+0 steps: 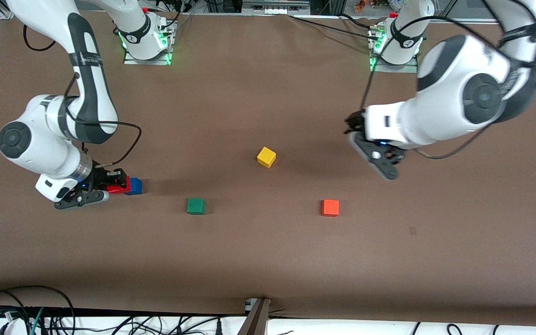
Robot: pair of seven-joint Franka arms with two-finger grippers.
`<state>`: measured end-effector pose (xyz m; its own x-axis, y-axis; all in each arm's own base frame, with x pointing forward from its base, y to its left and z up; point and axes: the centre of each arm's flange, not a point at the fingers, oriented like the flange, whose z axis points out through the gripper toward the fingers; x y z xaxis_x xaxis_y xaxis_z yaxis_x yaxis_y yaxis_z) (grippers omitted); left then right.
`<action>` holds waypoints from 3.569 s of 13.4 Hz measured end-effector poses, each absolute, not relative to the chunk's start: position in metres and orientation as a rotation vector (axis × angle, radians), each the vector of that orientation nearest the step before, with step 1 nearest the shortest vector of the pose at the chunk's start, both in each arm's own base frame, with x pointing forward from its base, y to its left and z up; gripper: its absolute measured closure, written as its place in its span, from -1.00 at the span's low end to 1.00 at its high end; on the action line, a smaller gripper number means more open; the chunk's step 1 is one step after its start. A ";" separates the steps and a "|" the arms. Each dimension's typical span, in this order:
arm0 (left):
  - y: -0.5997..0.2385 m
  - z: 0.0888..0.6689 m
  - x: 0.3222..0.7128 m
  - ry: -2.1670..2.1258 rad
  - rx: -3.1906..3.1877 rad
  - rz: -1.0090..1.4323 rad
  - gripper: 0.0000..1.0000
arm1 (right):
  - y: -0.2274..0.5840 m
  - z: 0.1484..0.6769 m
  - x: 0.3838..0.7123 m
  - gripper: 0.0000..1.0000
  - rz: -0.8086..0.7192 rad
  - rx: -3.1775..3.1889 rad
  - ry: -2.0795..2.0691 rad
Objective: Pass red block to right arm, stack on blue
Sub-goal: 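Move the red cube over the blue cube with the right gripper, then lower the red cube onto the blue cube while the left gripper retracts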
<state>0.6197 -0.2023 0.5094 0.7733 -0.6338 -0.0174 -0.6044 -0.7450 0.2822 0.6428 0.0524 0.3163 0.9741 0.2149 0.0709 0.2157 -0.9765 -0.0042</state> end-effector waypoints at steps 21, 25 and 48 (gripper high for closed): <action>-0.030 0.608 0.559 -0.167 3.212 0.002 -1.00 | 0.052 0.276 0.601 -0.10 -0.290 -3.163 -0.256; -0.028 0.604 0.536 -0.135 3.177 -0.079 -1.00 | 0.049 0.269 0.596 -0.10 -0.300 -3.169 -0.249; -0.015 0.601 0.539 -0.085 3.149 -0.088 -1.00 | 0.050 0.261 0.596 -0.10 -0.324 -3.183 -0.215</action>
<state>0.5389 -0.0154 0.6012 0.9970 -0.0533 -0.0562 -0.0539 -0.9985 -0.0087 0.5964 0.0504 0.2609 0.9706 0.1393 0.1962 0.1262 -0.9889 0.0778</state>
